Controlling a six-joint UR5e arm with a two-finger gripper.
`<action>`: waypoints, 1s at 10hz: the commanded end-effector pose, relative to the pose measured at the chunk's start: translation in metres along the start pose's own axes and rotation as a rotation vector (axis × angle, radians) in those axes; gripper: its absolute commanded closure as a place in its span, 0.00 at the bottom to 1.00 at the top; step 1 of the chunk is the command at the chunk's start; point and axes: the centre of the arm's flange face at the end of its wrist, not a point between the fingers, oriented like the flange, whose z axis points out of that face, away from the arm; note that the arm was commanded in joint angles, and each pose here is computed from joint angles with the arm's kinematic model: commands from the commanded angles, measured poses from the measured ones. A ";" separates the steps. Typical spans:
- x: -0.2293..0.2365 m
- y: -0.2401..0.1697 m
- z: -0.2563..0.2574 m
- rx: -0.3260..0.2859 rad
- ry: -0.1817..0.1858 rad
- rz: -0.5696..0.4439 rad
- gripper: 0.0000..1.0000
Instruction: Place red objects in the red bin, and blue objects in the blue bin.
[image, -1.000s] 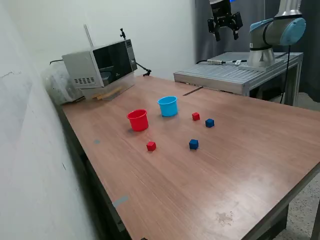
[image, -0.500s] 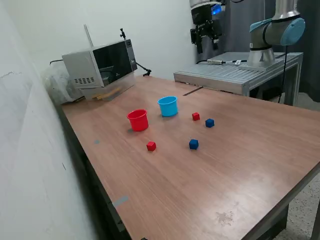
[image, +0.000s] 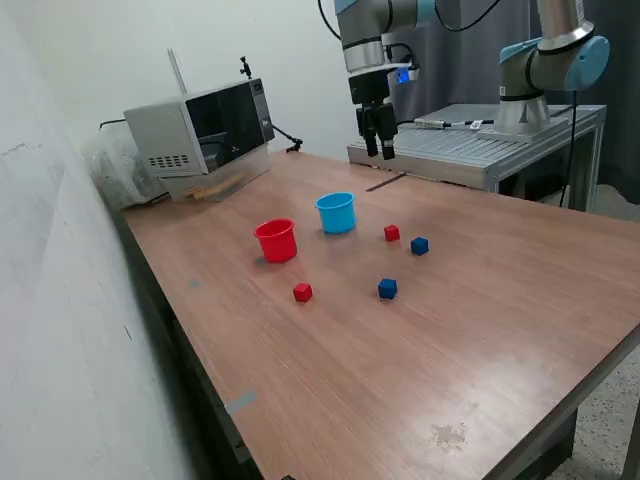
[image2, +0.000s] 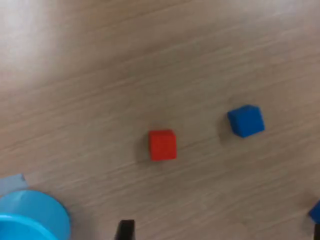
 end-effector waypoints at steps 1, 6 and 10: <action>-0.006 0.017 0.051 0.023 -0.033 0.019 0.00; -0.020 0.018 0.126 0.114 -0.087 0.026 0.00; -0.008 0.015 0.138 0.127 -0.093 -0.059 0.00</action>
